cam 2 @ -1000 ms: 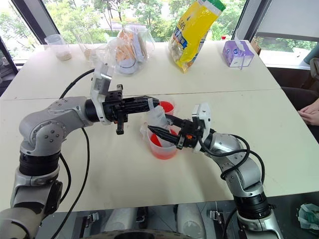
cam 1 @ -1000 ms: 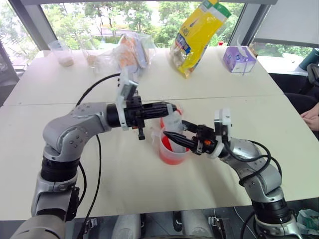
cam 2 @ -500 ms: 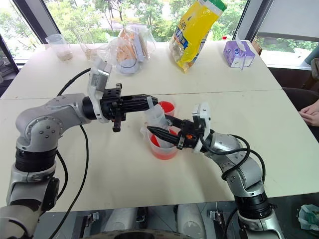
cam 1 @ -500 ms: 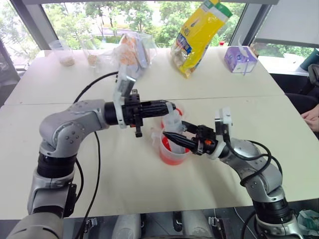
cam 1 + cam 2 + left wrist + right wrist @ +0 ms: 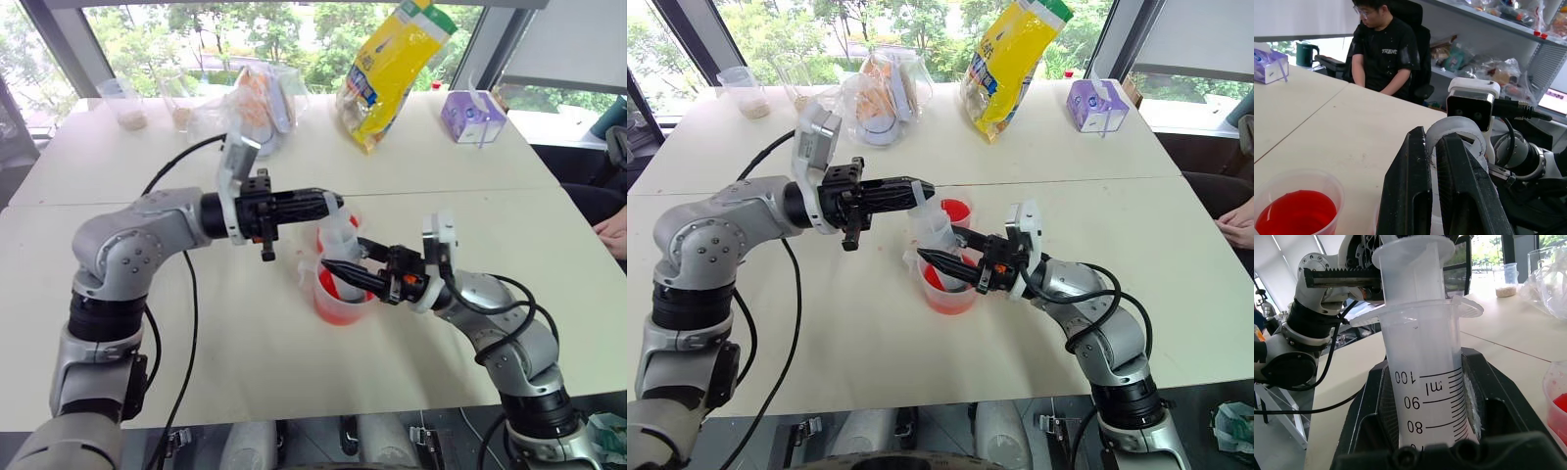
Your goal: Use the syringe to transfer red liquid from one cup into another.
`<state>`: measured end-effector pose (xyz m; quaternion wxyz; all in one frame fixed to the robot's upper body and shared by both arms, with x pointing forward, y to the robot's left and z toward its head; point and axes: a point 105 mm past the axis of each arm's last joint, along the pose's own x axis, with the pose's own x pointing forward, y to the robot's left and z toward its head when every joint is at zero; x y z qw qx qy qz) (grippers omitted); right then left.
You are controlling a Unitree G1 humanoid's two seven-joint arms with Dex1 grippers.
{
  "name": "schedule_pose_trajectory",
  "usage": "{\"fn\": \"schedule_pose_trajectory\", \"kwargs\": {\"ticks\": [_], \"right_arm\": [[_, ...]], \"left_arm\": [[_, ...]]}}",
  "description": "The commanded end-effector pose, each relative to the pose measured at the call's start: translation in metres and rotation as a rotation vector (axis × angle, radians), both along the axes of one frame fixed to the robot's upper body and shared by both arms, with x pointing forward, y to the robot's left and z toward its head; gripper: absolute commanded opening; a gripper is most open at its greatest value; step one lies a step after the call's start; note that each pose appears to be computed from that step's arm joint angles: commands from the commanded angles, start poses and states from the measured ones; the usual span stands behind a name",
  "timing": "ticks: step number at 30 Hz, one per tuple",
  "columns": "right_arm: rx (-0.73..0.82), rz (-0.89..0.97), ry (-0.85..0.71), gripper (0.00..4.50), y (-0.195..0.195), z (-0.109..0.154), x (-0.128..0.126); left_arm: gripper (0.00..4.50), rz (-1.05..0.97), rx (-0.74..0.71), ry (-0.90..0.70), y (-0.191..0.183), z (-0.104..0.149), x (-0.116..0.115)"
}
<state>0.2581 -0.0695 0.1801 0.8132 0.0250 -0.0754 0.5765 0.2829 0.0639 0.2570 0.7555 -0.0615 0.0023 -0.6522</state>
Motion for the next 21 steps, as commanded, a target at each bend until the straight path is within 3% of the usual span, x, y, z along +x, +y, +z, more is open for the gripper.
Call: {"fn": "schedule_pose_trajectory", "kwargs": {"ticks": [1,14,15,17,21], "right_arm": [[-0.035,0.055,0.014,1.38,0.003,-0.007,-0.010],[-0.016,0.042,-0.025,1.38,0.004,0.004,-0.005],[-0.008,0.036,-0.033,1.38,0.004,0.007,-0.004],[0.008,0.024,-0.046,1.38,0.003,0.013,-0.001],[0.037,0.006,-0.062,1.38,0.001,0.023,0.003]], "left_arm": [[0.06,0.140,-0.109,-0.140,0.029,0.042,0.011],[0.06,0.128,-0.052,-0.100,0.026,0.027,0.010],[0.58,0.122,-0.042,-0.092,0.026,0.025,0.009],[0.99,0.109,-0.019,-0.075,0.025,0.018,0.007],[2.84,0.109,0.019,-0.071,0.027,0.009,0.005]]}}
